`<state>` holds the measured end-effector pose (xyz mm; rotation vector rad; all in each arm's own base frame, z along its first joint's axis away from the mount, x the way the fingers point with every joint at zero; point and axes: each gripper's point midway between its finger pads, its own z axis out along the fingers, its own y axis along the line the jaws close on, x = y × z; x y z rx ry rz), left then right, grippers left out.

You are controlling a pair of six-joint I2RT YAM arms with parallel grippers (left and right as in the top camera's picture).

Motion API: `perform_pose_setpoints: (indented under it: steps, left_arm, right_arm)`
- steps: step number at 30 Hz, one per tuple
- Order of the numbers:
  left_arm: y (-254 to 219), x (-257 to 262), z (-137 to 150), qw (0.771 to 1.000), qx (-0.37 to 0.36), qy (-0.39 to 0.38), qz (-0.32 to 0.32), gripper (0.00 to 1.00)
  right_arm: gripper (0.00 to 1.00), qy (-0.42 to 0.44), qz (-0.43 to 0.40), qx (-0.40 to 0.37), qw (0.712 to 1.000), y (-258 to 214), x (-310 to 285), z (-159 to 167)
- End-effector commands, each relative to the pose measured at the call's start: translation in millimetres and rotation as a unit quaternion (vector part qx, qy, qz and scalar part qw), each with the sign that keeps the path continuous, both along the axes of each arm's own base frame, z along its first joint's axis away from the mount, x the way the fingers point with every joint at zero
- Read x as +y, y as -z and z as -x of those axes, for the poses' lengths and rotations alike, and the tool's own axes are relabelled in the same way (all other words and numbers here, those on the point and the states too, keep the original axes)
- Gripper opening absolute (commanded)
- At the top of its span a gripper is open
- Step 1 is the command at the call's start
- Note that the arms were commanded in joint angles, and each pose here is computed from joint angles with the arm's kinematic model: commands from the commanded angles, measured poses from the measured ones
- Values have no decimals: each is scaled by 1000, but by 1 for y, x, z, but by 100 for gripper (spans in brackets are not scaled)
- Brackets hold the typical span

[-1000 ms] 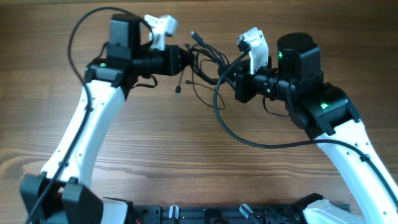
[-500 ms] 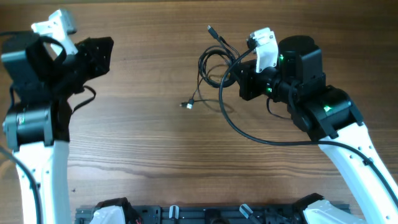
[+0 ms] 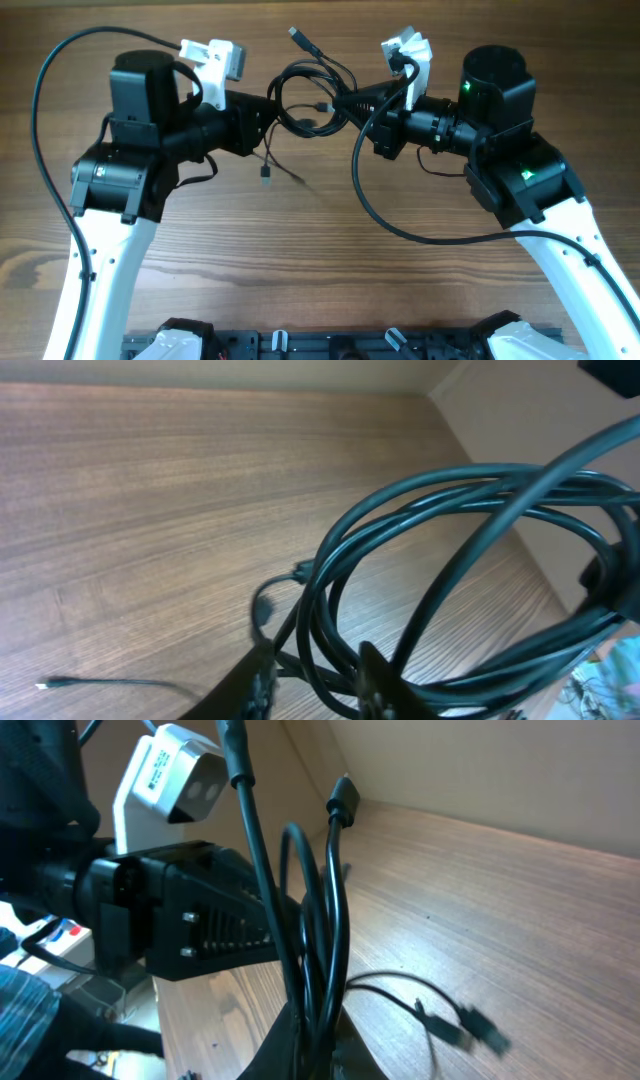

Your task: Untangle cables

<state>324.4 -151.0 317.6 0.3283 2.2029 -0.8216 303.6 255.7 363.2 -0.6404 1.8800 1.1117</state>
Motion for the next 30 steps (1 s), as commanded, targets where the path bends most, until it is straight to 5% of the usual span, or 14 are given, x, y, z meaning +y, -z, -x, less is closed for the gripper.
perform_pose_setpoints:
  steps: [1,8,14,30]
  left_arm:
    - [4,-8,-5,1000,-18,14,-17,38]
    - [6,-8,-4,1000,-13,14,-18,42]
    - [14,-6,2,1000,12,15,-22,55]
    - [10,-7,-1,1000,1,14,-20,72]
  right_arm:
    - [4,-21,-20,-1,1000,-15,2,12]
    - [4,-5,-14,0,1000,-12,-1,7]
    - [4,101,55,21,993,23,-23,-27]
    - [4,61,59,63,994,54,-5,-35]
